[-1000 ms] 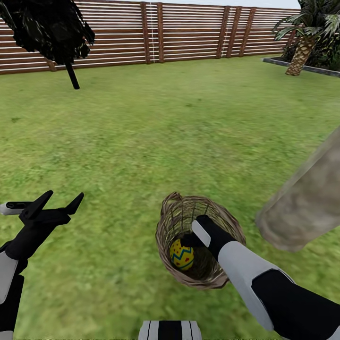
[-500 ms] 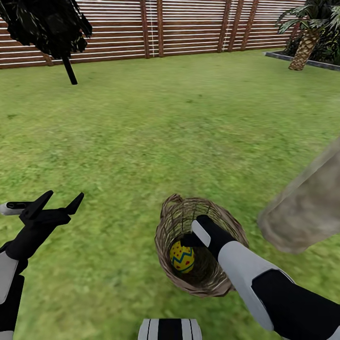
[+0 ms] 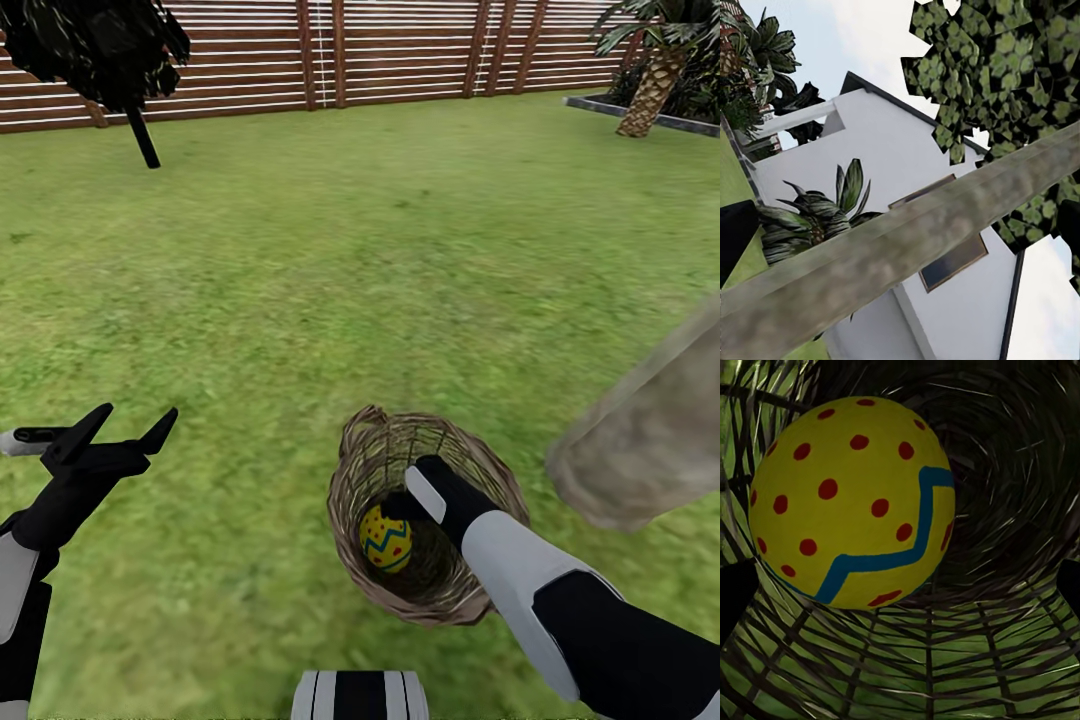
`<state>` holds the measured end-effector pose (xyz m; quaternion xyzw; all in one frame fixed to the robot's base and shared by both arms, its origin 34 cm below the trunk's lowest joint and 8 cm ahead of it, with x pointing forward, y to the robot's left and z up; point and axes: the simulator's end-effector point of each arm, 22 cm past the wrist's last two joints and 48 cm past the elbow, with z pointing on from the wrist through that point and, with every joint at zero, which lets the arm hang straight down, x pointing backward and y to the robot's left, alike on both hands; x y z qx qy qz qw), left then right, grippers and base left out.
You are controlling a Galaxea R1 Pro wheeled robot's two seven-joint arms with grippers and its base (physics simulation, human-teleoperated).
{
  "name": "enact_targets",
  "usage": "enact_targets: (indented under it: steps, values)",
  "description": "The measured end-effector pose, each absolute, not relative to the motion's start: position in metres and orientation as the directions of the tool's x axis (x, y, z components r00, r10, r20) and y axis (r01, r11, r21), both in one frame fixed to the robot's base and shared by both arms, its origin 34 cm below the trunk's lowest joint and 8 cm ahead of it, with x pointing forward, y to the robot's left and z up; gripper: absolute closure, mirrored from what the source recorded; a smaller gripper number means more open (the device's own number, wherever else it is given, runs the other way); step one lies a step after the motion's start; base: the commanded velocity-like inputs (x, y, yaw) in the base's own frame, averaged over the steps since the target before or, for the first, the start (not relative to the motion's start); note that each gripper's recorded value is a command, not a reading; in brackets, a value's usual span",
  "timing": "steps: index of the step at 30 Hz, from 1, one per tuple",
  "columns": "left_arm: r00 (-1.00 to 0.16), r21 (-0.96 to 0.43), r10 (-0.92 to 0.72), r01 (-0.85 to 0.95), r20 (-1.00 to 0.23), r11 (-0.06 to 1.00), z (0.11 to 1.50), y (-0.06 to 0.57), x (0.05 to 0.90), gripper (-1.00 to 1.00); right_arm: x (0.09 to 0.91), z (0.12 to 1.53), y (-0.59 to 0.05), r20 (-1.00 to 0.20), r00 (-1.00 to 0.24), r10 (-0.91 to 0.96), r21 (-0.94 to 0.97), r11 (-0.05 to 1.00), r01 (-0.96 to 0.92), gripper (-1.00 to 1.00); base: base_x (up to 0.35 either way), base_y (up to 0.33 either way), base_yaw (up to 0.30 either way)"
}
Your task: Take the three Easter eggs out of the wicker basket on the lawn in the garden, then place them on the lawn next to a single tree (choose any tree) so that all three eggs are next to the same tree and none are left in the basket.
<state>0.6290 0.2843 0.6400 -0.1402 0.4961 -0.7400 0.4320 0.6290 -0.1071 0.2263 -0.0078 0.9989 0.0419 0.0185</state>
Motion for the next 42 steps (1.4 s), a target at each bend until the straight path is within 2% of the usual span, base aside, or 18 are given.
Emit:
enact_targets:
  steps: [4, 7, 12, 32, 42]
  values:
    - [-0.589, -0.859, -0.778, 0.494, -0.217, -0.134, 0.636, 0.284, 0.630, -1.00, 0.629, 0.222, -0.104, -0.053, -0.997, -0.058, 0.073, 0.995, -0.062, -1.00, 0.000, 0.000, 0.000]
    - [-0.590, -0.861, -0.778, 0.490, -0.214, -0.134, 0.634, 0.284, 0.630, -1.00, 0.636, 0.219, -0.103, -0.110, -0.984, -0.141, 0.024, 0.989, -0.145, -1.00, 0.000, 0.000, 0.000]
    - [-0.592, -0.865, -0.778, 0.483, -0.210, -0.134, 0.629, 0.284, 0.631, -1.00, 0.643, 0.215, -0.103, -0.157, -0.972, -0.175, -0.003, 0.984, -0.177, -1.00, 0.000, 0.000, 0.000]
    - [-0.596, -0.874, -0.778, 0.466, -0.198, -0.134, 0.619, 0.284, 0.634, -1.00, 0.639, 0.205, -0.103, -0.145, -0.973, -0.178, 0.000, 0.984, -0.180, -1.00, 0.000, 0.000, 0.000]
    - [-0.600, -0.884, -0.778, 0.448, -0.186, -0.135, 0.607, 0.284, 0.636, -1.00, 0.627, 0.195, -0.071, -0.125, -0.975, -0.181, 0.148, 0.969, -0.199, -1.00, 0.000, 0.000, 0.000]
